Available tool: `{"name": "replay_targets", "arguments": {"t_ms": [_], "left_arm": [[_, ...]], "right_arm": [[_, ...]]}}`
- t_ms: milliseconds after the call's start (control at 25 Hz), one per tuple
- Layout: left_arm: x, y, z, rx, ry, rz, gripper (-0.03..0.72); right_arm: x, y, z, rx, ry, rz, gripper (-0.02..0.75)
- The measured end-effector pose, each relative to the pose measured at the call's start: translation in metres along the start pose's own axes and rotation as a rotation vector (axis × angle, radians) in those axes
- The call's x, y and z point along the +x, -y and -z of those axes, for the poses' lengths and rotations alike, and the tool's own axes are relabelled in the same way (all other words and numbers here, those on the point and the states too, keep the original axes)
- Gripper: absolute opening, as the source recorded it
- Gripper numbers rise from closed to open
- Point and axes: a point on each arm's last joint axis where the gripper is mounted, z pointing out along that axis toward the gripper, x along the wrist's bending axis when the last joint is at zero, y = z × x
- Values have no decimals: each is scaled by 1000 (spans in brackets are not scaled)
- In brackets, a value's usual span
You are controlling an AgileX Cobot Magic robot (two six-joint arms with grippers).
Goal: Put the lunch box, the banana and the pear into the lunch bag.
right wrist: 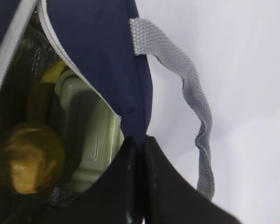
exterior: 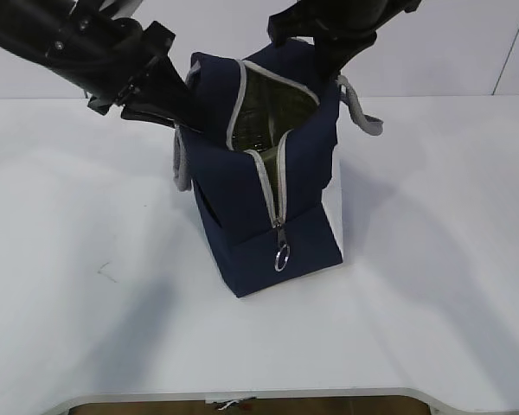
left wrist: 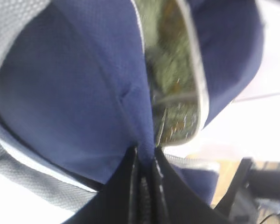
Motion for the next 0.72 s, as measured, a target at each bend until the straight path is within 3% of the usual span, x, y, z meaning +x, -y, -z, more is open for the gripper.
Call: {"name": "replay_targets", "arguments": {"t_ms": [360, 440, 600, 720], "left_arm": [[2, 1, 1, 17, -23, -20, 27], [0, -1, 0, -1, -9, -9, 94], [-3, -3, 0, -27, 33, 17, 291], [-8, -4, 2, -17, 61, 15, 368]], "right_arm": [[0, 0, 0, 0, 2, -19, 40], [0, 0, 0, -3, 4, -20, 115], [-2, -1, 2, -14, 13, -18, 382], [-3, -1, 11, -32, 12, -23, 463]]}}
